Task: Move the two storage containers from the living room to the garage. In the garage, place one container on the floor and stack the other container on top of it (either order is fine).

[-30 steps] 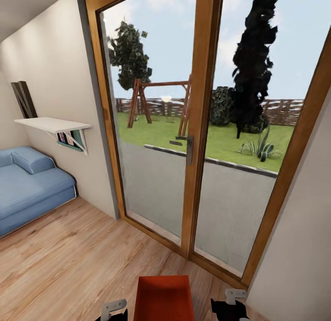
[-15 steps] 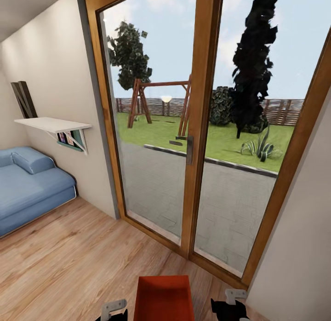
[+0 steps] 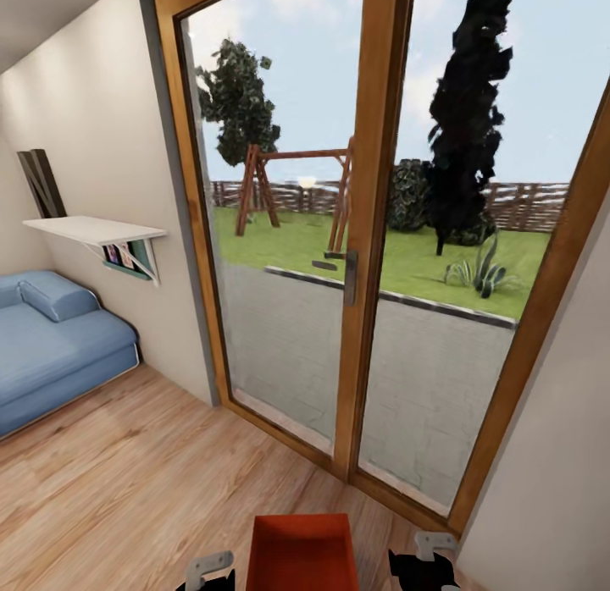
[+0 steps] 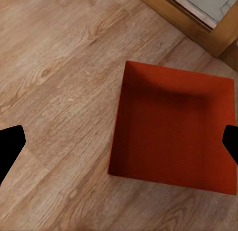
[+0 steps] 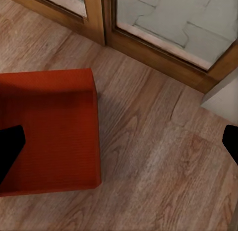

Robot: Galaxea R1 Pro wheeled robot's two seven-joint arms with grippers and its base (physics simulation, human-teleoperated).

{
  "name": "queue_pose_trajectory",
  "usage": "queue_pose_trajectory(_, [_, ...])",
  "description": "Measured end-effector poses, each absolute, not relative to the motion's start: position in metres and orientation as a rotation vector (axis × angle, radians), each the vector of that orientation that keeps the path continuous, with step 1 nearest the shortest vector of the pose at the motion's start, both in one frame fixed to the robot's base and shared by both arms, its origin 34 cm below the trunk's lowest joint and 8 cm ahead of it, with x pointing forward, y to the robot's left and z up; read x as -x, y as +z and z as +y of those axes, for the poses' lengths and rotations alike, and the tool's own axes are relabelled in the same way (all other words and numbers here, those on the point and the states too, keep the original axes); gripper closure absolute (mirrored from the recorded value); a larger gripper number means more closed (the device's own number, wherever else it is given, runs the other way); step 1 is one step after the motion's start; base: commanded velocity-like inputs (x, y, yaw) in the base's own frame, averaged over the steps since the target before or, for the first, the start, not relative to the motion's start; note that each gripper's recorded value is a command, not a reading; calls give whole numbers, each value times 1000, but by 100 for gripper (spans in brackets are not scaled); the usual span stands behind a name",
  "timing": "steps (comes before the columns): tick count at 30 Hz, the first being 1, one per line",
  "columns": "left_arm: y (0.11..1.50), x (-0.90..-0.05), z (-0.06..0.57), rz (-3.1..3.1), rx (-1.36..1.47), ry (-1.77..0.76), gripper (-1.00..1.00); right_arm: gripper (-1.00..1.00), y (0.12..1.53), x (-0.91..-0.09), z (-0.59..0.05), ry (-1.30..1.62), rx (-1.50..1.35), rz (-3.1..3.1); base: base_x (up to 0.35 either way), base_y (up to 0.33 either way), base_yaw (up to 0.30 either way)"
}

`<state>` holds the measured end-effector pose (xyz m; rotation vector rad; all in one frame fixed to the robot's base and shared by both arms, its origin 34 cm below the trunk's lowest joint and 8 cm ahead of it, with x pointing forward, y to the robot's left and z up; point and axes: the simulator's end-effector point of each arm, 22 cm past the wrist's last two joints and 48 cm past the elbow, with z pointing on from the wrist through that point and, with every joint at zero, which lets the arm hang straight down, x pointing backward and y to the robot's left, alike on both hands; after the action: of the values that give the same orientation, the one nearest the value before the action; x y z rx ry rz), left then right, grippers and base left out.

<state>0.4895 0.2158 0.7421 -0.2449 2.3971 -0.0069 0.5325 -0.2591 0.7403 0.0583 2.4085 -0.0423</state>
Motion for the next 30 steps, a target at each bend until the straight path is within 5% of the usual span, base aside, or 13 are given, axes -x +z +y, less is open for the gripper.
queue_pose_trajectory(30, [742, -490, 216, 2397, 245, -7, -100, -100, 740, -533, -259, -42, -58, 2409, 12, 39, 0])
